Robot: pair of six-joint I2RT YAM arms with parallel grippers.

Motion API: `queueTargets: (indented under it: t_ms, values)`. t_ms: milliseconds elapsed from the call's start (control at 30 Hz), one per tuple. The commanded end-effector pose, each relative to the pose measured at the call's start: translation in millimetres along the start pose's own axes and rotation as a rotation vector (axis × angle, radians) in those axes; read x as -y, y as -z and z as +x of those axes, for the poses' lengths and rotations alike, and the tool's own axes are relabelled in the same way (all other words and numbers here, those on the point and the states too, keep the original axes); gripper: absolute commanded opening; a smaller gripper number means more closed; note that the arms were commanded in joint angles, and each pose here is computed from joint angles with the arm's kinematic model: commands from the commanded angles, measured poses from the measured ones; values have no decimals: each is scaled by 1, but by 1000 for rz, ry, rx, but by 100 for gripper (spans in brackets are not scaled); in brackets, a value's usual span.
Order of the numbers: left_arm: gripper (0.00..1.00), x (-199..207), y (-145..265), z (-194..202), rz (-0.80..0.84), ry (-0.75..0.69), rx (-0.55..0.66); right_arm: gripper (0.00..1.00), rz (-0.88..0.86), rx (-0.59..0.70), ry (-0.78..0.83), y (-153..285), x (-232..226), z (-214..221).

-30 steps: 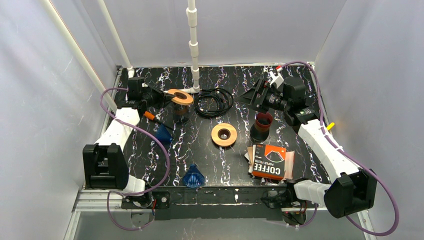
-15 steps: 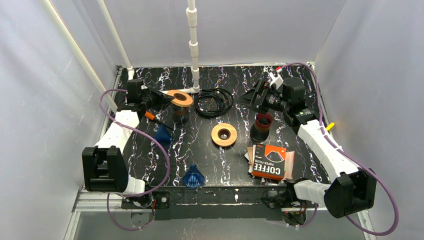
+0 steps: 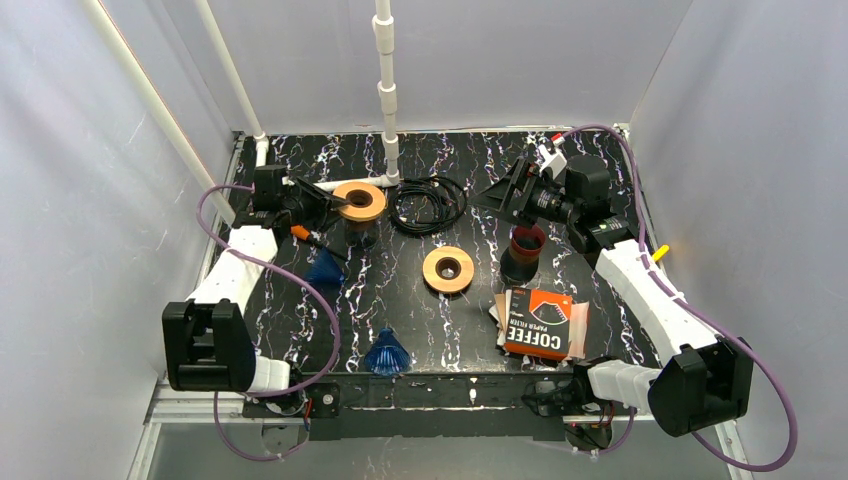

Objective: Place the coffee filter in the dripper

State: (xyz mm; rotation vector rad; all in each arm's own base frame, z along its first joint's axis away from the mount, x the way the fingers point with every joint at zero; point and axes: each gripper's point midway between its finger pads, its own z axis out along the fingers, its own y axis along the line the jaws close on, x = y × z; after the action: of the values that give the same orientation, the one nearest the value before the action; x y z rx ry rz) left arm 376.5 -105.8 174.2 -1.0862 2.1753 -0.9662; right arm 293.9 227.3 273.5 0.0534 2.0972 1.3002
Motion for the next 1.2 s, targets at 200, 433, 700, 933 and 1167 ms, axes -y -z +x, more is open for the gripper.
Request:
queueTargets:
  t_ms: [200,433,700,933,1167]
  values:
    - [50,-10,18,-5,-36,-25,50,98,-19,25,25,5,-6,-5]
    - [60,-18,25,-2,-78,-47,47,98,-19,22,24,3,-5,-5]
    - [63,-26,39,6,-105,-101,30,98,-20,22,27,2,-5,-6]
    - [63,-30,59,12,-122,-204,21,98,-19,21,24,-1,-3,-7]
    - [63,-39,78,21,-155,-357,-28,98,-23,17,24,-3,-2,-8]
